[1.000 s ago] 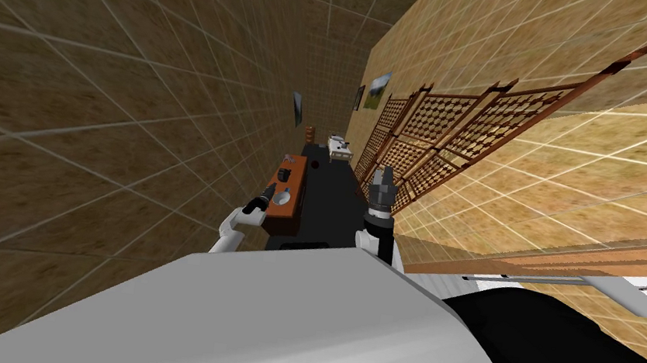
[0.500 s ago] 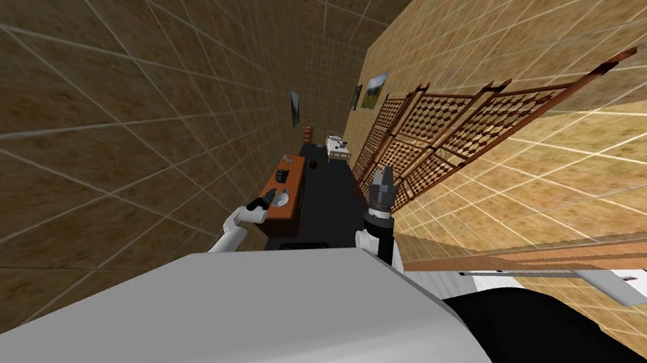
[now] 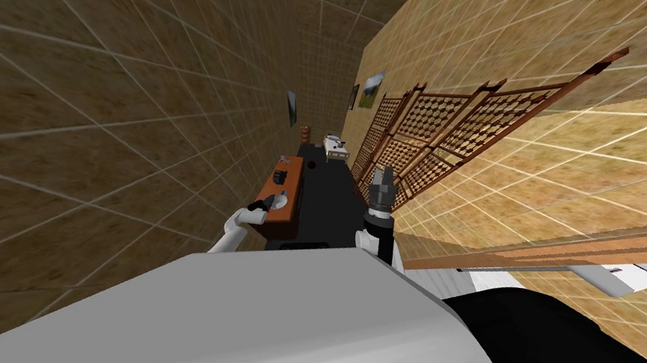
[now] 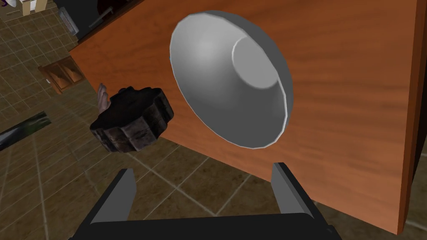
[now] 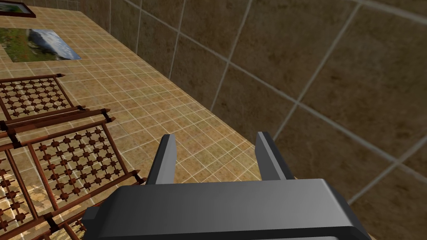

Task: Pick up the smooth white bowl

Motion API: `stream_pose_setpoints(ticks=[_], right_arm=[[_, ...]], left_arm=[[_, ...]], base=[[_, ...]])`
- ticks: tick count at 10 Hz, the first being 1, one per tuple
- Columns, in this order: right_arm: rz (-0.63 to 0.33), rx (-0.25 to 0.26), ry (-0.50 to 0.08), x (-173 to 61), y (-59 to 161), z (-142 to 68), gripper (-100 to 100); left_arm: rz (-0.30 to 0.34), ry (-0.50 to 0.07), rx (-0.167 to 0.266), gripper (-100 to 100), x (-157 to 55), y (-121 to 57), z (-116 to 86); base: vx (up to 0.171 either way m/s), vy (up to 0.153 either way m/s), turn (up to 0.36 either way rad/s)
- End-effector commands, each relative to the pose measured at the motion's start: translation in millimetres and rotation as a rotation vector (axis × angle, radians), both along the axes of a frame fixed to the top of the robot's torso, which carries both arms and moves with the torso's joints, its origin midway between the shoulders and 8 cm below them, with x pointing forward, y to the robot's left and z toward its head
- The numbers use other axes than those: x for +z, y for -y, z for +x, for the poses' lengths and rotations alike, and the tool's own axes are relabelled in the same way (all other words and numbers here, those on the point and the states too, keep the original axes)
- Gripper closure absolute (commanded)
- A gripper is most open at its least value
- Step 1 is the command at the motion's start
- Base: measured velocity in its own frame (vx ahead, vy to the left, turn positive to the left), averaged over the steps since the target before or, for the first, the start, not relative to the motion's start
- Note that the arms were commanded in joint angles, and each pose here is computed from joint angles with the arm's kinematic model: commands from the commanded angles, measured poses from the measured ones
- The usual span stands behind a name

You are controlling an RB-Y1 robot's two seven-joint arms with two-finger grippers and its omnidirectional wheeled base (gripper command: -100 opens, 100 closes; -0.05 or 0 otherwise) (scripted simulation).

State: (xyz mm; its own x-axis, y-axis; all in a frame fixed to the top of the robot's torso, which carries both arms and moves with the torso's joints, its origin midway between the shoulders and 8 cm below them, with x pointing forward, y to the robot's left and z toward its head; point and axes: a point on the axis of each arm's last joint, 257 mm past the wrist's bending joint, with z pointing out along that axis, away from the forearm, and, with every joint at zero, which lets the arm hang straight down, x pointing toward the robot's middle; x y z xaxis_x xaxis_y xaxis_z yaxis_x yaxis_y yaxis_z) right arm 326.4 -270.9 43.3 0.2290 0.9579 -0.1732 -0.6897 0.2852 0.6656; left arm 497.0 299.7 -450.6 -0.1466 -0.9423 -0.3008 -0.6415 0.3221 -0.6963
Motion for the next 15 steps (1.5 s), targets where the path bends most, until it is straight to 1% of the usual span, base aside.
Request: stream_pose_setpoints(ticks=[1, 4, 7, 8, 9, 10, 11, 12, 15], right_arm=[[0.0, 0.0, 0.0, 0, 0, 0, 0], [0.0, 0.0, 0.0, 0, 0, 0, 0], [0.0, 0.0, 0.0, 0, 0, 0, 0], [0.0, 0.0, 0.0, 0, 0, 0, 0], [0.0, 0.0, 0.0, 0, 0, 0, 0], [0.0, 0.0, 0.0, 0, 0, 0, 0], [0.0, 0.0, 0.0, 0, 0, 0, 0], [0.0, 0.0, 0.0, 0, 0, 0, 0], [0.0, 0.0, 0.0, 0, 0, 0, 0]], left_arm=[[-0.013, -0.055, 0.02, -100, -14, -1.4, -9], [-0.048, -0.174, 0.065, -100, -46, -5.4, -34], [-0.08, -0.268, 0.1, -100, -71, -5.3, -59], [-0.094, -0.319, 0.116, -100, -86, -4.7, -76], [-0.097, -0.338, 0.121, -100, -92, -4.5, -84], [-0.094, -0.319, 0.116, -100, -86, -3.6, -77], [-0.094, -0.324, 0.117, 0, -87, -3.5, -80], [-0.095, -0.323, 0.119, -100, -94, -3.5, -83], [-0.096, -0.323, 0.123, -100, -106, -3.2, -91]], base=[[0.033, 0.008, -0.039], [0.057, 0.018, -0.073], [0.068, 0.017, -0.056], [0.074, 0.02, -0.08], [0.059, 0.011, -0.036], [-0.001, -0.006, 0.016], [0.0, 0.0, 0.0], [0.0, 0.0, 0.0], [0.004, -0.005, 0.014]])
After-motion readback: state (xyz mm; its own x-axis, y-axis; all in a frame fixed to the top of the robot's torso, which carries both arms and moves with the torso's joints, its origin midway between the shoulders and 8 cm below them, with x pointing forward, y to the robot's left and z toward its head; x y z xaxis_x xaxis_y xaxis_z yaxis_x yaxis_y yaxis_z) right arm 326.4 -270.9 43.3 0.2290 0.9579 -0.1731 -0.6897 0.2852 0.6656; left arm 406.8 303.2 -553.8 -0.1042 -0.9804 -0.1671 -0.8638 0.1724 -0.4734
